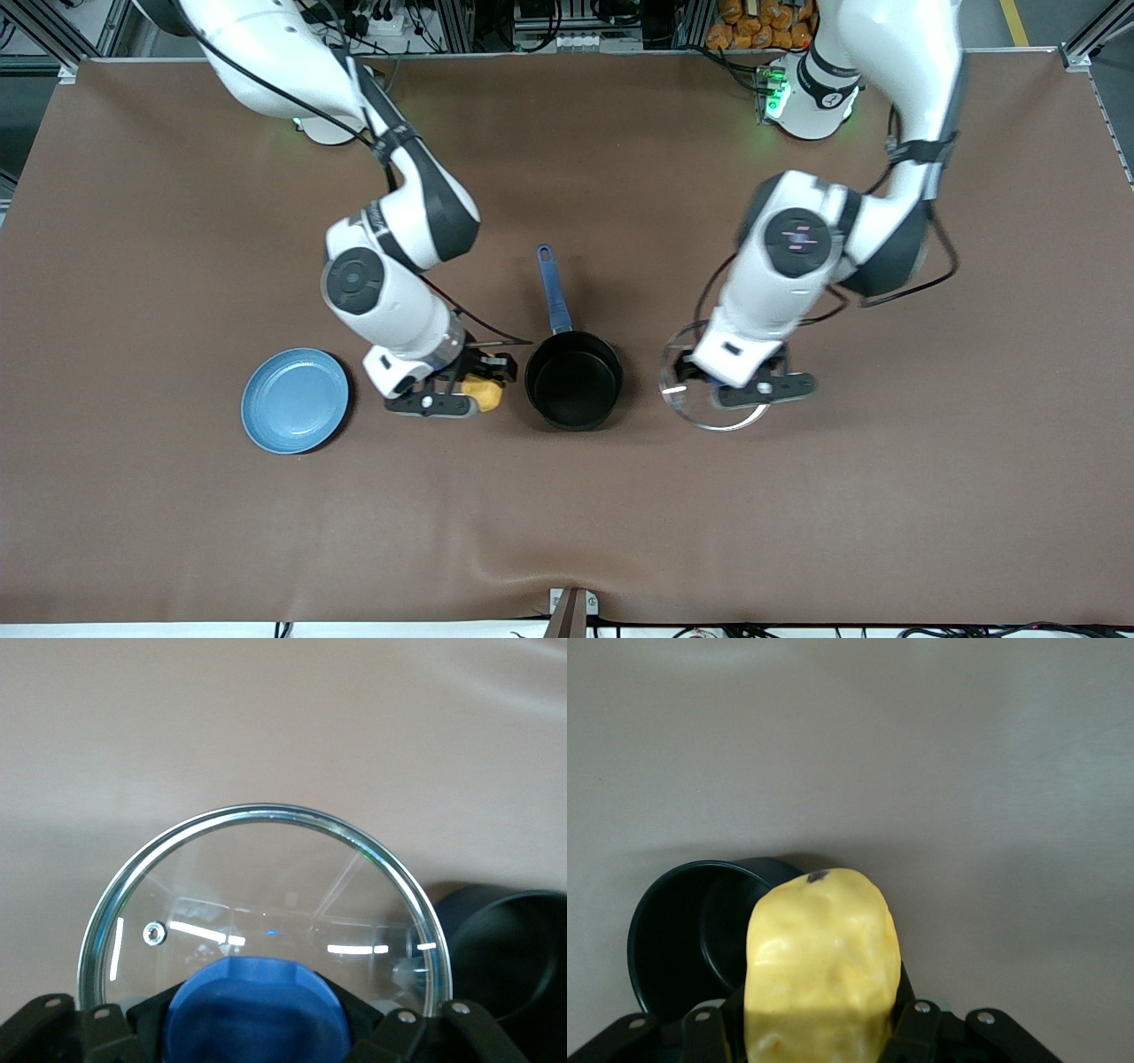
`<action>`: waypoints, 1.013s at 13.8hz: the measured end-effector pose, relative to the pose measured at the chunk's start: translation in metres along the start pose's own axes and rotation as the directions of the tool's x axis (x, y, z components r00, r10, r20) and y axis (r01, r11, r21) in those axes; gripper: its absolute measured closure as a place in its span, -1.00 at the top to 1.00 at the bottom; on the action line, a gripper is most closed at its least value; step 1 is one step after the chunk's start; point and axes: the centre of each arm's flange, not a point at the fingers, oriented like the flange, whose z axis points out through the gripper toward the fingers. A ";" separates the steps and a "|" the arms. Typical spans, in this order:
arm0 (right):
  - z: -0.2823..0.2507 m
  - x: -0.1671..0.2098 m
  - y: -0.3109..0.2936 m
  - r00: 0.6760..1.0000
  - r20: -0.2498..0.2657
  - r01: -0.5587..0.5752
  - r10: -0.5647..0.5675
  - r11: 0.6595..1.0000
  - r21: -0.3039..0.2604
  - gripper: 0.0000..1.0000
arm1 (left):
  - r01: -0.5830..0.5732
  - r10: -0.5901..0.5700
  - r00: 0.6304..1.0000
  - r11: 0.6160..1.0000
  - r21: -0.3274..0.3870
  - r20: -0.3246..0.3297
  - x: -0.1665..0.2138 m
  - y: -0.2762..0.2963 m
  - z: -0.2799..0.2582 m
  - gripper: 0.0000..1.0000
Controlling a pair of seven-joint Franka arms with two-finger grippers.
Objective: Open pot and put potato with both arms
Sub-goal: 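Move the potato over the pot while the left gripper lowers the lid beside it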
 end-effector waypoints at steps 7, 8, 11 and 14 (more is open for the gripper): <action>0.038 -0.027 -0.057 0.990 -0.059 0.128 -0.129 0.991 -0.029 0.13 | -0.051 0.051 0.999 0.999 0.009 0.000 -0.006 -0.111 0.075 -0.10; 0.044 -0.031 -0.065 0.987 -0.069 0.142 -0.143 0.990 -0.024 0.13 | -0.058 0.058 0.998 0.998 0.008 -0.003 -0.011 -0.117 0.090 -0.10; 0.075 -0.048 -0.085 0.979 -0.080 0.186 -0.186 0.982 -0.017 0.13 | -0.063 0.063 0.998 0.998 0.007 -0.011 -0.020 -0.123 0.130 -0.10; 0.103 -0.062 -0.096 0.974 -0.074 0.211 -0.212 0.977 -0.019 0.13 | -0.069 0.069 0.997 0.998 0.004 -0.025 -0.024 -0.123 0.168 -0.10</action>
